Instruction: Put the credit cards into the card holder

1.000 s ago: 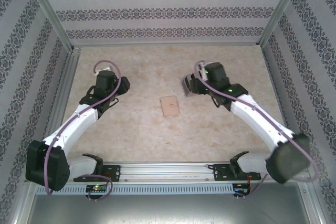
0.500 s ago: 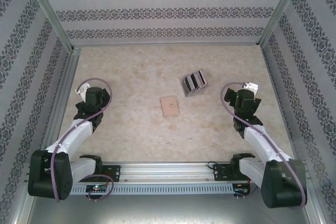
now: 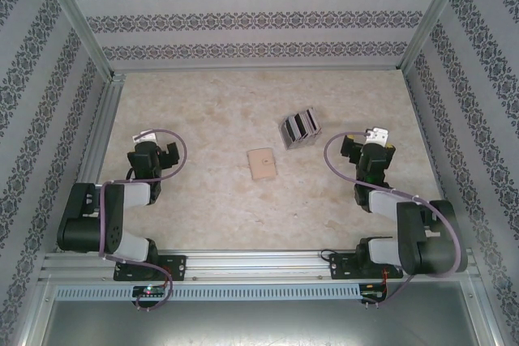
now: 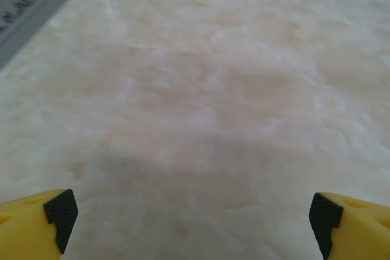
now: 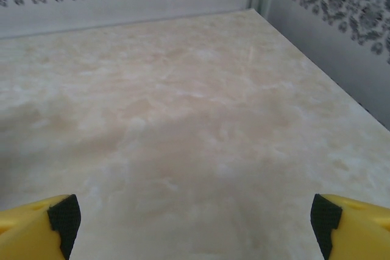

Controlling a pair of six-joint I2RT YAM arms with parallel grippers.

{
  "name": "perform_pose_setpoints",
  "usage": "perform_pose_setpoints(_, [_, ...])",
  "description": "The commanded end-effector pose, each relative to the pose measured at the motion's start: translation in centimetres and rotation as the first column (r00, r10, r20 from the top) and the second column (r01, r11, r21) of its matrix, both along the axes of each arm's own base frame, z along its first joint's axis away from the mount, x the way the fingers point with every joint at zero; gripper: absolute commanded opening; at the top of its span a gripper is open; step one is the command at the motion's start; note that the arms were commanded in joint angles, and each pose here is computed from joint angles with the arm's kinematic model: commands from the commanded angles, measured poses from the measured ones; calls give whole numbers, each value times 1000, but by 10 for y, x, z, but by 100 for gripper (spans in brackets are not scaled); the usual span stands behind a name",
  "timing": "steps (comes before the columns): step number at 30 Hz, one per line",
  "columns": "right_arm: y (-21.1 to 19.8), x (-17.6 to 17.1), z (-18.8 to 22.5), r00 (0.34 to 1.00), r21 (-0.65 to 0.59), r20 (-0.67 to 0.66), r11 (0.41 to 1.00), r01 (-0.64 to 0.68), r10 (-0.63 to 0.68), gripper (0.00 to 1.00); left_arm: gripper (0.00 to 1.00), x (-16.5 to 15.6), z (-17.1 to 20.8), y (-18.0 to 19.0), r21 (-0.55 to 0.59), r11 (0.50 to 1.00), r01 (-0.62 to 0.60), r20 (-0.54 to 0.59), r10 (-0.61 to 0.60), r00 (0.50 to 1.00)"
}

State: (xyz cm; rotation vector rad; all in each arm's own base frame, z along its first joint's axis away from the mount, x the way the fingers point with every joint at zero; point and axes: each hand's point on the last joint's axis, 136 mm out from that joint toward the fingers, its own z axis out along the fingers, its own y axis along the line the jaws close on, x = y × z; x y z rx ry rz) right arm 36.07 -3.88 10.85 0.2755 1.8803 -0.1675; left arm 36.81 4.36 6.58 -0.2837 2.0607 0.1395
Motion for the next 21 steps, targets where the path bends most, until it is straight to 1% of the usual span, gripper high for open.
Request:
perform_pose_setpoints(1, [15,15,9,991,-10,81,995,-104,104,98,100,29,26,-27,17,981,195,106,-196,975])
perform_pose_setpoints(3, [20,21,-1,990,-8,50,992,-129,129,98,100,33,20,-35,26,971,238,86,-240,967])
perform_pose_setpoints(6, [22,24,-12,990,-5,-2,990,-142,142,98,100,33,19,-35,28,971,238,83,-240,967])
perform_pose_setpoints(7, [24,32,-2,988,-9,19,988,-153,153,98,100,33,19,-35,29,971,237,83,-238,968])
perform_pose_setpoints(21, [24,33,-1,988,-10,24,988,-153,153,98,100,33,19,-37,38,970,239,80,-242,967])
